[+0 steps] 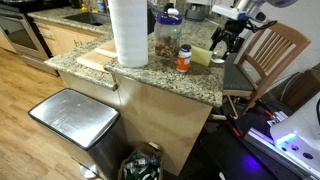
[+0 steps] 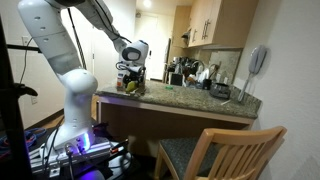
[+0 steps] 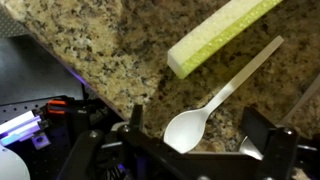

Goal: Move the white spoon to the right, move the silver spoon to the right

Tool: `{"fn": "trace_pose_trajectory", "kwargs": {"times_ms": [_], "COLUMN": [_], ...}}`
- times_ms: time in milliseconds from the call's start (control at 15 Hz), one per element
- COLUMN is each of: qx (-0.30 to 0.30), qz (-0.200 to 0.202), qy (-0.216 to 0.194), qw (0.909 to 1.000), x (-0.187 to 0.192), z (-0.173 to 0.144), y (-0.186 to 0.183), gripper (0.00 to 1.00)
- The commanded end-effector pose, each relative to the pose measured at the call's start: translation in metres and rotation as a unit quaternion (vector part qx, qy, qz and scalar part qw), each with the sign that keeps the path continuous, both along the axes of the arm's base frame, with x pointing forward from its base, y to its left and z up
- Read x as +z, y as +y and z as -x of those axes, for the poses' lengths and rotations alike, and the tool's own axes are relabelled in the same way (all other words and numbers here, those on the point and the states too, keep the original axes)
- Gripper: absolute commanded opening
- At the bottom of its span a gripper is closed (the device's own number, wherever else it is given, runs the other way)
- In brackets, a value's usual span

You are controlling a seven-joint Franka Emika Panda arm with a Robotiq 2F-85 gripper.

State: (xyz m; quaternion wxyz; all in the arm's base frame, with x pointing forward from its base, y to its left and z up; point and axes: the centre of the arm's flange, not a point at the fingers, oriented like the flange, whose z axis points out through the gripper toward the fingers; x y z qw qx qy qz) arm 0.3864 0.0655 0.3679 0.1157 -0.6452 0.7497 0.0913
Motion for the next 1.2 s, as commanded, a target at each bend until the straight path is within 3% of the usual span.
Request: {"fn": "trace_pose_trajectory", "kwargs": {"times_ms": [0, 733, 800, 867, 1133], "qx": [-0.03, -0.056, -0.055, -0.053, -0.057], "qz": [0.015, 0.043, 0.043, 0.044, 0.046], "qy": [-0.01, -0.004, -0.004, -0.003, -0.002], "qw": [0.9994, 0.9975, 0.9976, 0.9976, 0.9973], "x": [-0.022, -0.038, -0.038, -0.037, -0.039], "z": [-0.004, -0.001, 0.001, 0.002, 0.0], "y": [0.012, 0.027, 0.028, 0.029, 0.034], "gripper": [1.0, 1.0, 0.92, 0.73, 0.45]}}
